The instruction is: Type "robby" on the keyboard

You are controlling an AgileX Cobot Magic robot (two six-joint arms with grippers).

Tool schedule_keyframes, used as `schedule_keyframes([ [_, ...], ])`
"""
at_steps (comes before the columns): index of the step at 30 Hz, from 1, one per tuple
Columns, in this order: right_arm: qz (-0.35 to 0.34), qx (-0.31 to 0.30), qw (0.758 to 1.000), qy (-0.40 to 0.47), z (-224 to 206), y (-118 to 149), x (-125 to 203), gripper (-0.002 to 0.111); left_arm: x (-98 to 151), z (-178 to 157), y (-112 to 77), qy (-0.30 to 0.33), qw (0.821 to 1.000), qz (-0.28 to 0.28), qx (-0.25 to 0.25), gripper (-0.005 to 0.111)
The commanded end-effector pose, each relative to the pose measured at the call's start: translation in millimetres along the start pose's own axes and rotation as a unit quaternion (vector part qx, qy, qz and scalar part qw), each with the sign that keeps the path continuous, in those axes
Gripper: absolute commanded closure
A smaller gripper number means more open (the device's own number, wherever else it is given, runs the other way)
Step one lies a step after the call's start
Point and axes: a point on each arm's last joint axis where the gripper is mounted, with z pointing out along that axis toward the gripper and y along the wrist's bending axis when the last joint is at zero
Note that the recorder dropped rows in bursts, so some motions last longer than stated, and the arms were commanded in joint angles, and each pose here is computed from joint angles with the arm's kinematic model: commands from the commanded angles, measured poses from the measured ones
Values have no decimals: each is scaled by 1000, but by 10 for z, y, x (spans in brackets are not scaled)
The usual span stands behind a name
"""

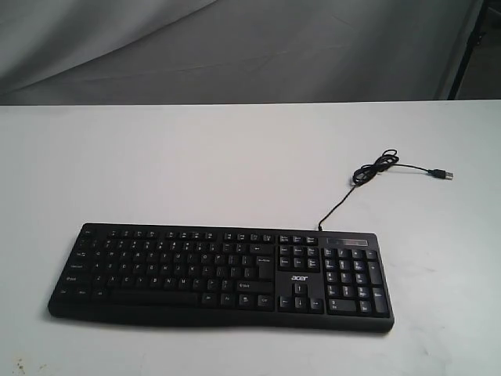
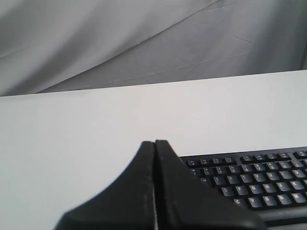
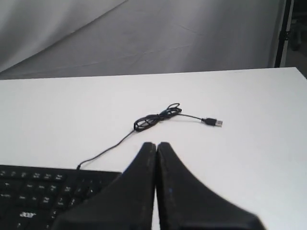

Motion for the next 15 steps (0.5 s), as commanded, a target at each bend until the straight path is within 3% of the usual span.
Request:
schedule_keyframes([
  [1, 3, -2, 1000, -10, -75, 60, -630, 108, 6, 1, -3, -3, 1000, 1, 3, 107],
  [2, 3, -2, 1000, -16, -80, 73, -766, 108, 6, 1, -3, -3, 1000, 1, 3, 107],
  [3, 2, -4, 999, -39, -74, 103, -1107, 108, 6, 1, -3, -3, 1000, 1, 3, 107],
  [7, -11, -3, 998, -62, -14, 138, -1568, 108, 6, 1, -3, -3, 1000, 1, 3, 107],
  [11, -14, -26, 999, -28, 204, 222, -1700, 108, 6, 1, -3, -3, 1000, 1, 3, 107],
  [15, -18, -84, 993, 84, 520, 453, -1484, 108, 6, 1, -3, -3, 1000, 1, 3, 107],
])
